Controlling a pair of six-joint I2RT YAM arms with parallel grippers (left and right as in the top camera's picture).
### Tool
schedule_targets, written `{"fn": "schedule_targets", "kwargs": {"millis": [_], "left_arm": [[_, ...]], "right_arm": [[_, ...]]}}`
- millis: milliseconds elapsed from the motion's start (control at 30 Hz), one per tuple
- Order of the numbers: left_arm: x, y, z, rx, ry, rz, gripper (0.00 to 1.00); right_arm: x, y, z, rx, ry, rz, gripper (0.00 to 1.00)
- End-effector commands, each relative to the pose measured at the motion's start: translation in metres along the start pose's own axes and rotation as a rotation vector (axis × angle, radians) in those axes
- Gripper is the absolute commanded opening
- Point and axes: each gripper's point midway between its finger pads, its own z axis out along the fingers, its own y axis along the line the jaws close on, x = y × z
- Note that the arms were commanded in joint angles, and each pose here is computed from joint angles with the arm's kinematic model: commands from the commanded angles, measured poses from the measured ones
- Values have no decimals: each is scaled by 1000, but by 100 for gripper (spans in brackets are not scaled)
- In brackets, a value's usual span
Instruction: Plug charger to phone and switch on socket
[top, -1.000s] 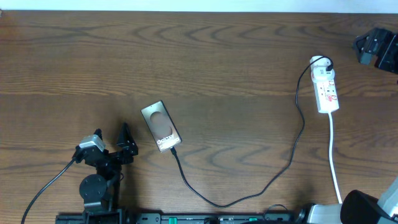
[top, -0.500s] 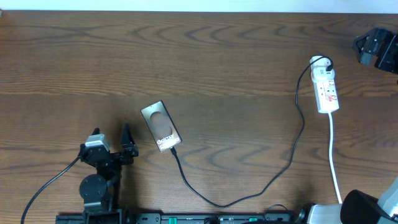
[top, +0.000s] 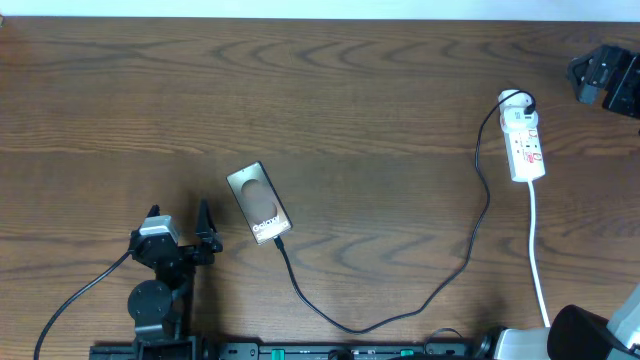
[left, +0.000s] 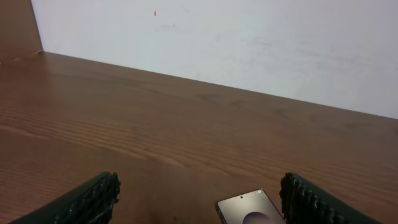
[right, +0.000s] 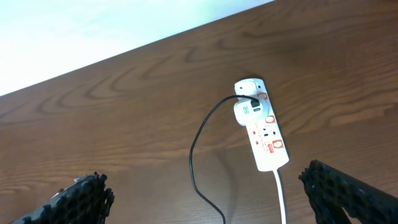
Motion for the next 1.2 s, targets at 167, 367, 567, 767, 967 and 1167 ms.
{"fn": "schedule_targets", "kwargs": {"millis": [167, 367, 567, 767, 967, 1167], "left_arm": [[14, 0, 0, 7, 49, 17, 85], [14, 0, 0, 7, 49, 17, 85], [14, 0, 0, 7, 49, 17, 85], [14, 0, 0, 7, 49, 17, 85], [14, 0, 0, 7, 49, 17, 85], [14, 0, 0, 7, 49, 17, 85]], "right_arm": [[-1, 4, -6, -10, -13, 7, 99], [-1, 4, -6, -10, -13, 7, 99], [-1, 4, -6, -10, -13, 7, 99], [-1, 4, -5, -7, -13, 6, 99], [-4, 10, -1, -4, -30, -38, 99], [0, 57, 19, -104, -92, -163, 99]]}}
